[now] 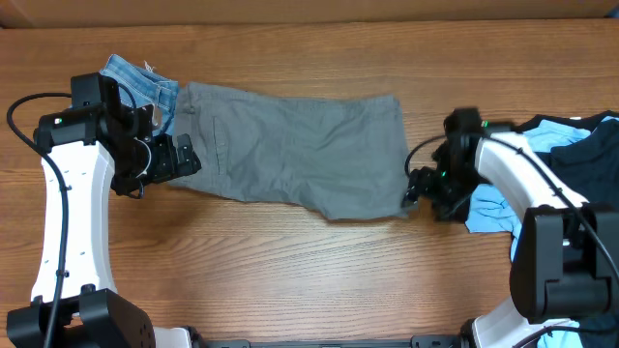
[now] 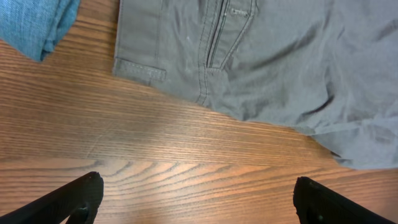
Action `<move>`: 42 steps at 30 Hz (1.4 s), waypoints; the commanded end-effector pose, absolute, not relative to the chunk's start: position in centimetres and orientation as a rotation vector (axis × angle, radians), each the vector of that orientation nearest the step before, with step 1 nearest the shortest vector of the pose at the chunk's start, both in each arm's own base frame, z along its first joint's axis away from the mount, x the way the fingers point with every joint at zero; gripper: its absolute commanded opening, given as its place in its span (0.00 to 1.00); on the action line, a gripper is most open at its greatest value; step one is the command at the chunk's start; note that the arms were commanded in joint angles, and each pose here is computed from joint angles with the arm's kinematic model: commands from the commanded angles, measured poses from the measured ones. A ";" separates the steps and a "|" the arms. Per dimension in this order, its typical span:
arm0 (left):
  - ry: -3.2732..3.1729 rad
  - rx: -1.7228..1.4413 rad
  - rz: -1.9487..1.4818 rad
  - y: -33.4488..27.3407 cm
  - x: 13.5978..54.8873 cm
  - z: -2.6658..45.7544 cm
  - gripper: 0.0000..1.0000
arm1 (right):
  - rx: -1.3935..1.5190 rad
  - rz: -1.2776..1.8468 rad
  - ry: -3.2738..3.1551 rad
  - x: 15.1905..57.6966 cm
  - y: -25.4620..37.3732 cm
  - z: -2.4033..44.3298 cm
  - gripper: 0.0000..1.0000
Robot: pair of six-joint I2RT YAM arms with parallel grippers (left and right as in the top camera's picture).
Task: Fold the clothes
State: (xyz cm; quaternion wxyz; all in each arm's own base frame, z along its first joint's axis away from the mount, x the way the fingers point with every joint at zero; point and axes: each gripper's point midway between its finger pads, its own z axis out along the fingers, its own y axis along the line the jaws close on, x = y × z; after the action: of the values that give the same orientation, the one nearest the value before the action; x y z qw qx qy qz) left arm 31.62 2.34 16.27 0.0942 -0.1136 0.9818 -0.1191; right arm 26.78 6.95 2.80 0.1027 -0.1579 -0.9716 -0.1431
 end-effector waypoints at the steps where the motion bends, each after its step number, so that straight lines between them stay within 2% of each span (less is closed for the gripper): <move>1: 2.890 -0.295 -0.366 2.3 31.8 17.1 1.00 | -0.584 -0.647 -2.759 25.6 9.7 2.1 0.79; 6: 2.890 -0.296 -0.366 2.3 31.8 17.1 1.00 | -0.732 -0.775 -2.743 26.8 10.8 0.7 0.82; 7: 2.891 -0.296 -0.366 2.2 31.8 17.1 1.00 | -0.729 -0.802 -2.749 27.2 11.0 0.9 0.77; 8: 2.891 -0.296 -0.366 2.2 31.8 17.1 1.00 | -0.720 -0.843 -2.752 27.6 11.3 1.1 0.68; 10: 2.891 -0.295 -0.366 2.2 31.8 17.1 1.00 | -0.715 -0.860 -2.760 28.0 11.4 1.3 0.36; 13: 2.892 -0.296 -0.367 2.2 31.8 17.1 1.00 | -0.731 -0.810 -2.806 28.8 10.3 1.5 0.04; 17: 2.903 -0.299 -0.371 2.2 31.5 17.0 1.00 | -0.823 -0.632 -2.910 30.4 6.0 3.0 0.04; 23: 2.912 -0.277 -0.401 1.4 31.4 16.9 1.00 | -1.012 -0.044 -3.110 31.9 -4.0 8.1 0.04; 26: 2.934 -0.225 -0.406 0.2 31.5 16.5 1.00 | -0.928 -0.079 -3.164 32.1 -3.8 9.9 0.04; 31: 2.973 -0.121 -0.397 -1.9 32.4 14.3 1.00 | -0.906 -0.106 -3.144 31.4 -3.2 10.1 0.04; 34: 3.007 -0.067 -0.406 -3.2 33.0 11.7 0.90 | -0.905 -0.106 -3.142 31.4 -3.2 10.1 0.04; 38: 3.107 -0.053 -0.417 -4.6 32.4 6.8 0.83 | -0.904 -0.104 -3.138 31.3 -3.2 10.0 0.04; 40: 3.150 -0.071 -0.449 -5.3 32.3 4.3 0.90 | -0.903 -0.103 -3.132 31.1 -3.2 10.0 0.04; 42: 3.163 -0.065 -0.542 -6.6 32.5 2.7 0.93 | -0.902 -0.102 -3.129 31.1 -3.1 10.0 0.04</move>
State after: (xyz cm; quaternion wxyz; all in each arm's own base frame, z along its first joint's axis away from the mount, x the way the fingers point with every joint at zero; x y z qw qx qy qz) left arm 33.08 -4.97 5.05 -0.0004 -0.0165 0.9907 -0.1353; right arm 30.71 -2.87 9.40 -0.0468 -0.2811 -0.9577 -0.0395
